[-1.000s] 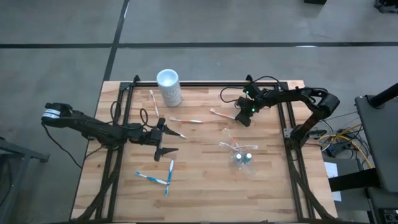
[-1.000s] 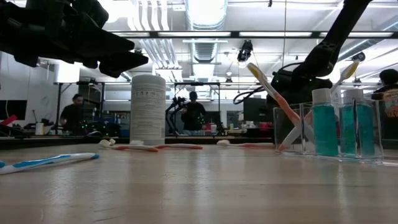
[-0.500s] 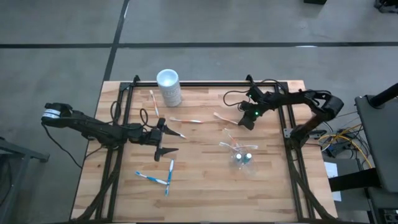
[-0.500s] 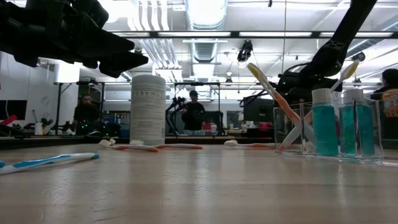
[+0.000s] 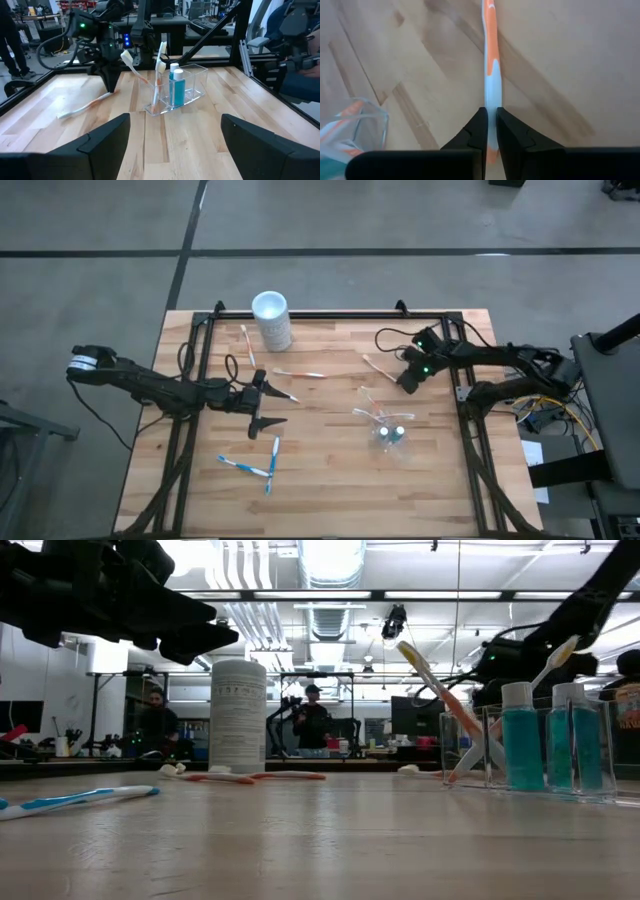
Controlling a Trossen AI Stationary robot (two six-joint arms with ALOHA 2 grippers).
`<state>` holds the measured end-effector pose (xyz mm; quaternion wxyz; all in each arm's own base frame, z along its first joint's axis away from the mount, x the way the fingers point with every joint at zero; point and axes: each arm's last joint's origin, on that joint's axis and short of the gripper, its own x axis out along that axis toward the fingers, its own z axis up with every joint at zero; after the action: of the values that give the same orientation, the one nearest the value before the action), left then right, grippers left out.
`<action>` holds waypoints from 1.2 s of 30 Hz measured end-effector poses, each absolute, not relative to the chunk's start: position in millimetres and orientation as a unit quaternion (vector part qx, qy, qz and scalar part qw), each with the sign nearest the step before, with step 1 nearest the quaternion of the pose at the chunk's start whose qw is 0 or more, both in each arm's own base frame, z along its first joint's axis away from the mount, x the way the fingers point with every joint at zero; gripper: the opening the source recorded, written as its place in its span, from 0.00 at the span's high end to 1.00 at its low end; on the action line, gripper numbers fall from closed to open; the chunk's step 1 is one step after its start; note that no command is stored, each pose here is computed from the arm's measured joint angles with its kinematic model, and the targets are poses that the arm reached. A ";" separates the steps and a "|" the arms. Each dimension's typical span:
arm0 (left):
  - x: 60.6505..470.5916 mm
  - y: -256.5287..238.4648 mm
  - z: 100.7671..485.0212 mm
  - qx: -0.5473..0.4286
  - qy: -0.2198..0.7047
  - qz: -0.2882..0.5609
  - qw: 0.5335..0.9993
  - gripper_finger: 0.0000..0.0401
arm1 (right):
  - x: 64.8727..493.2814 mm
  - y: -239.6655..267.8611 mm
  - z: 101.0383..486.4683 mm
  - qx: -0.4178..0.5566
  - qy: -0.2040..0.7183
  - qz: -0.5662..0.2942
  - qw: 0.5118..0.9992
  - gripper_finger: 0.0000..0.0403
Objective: Pick & Place toothbrushing station
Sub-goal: Put the orange toothbrush into the top section of the transparent organizer
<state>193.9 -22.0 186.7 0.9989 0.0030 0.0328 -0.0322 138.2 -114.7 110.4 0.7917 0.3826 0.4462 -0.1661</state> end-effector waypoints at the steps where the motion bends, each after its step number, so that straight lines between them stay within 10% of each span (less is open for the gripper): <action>1: 193.9 -22.1 186.7 0.003 0.033 -0.032 0.999 0.21 | 135.0 -112.0 110.0 0.392 0.441 -0.176 0.788 0.93; 36: 193.9 -22.0 186.7 0.003 0.033 -0.032 0.999 0.21 | 117.2 -56.4 113.7 0.454 0.365 -0.346 0.735 0.93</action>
<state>193.9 -22.0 186.7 0.9989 0.0030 0.0329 -0.0323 117.2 -56.4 113.7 0.7348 0.4544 0.3654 -0.3464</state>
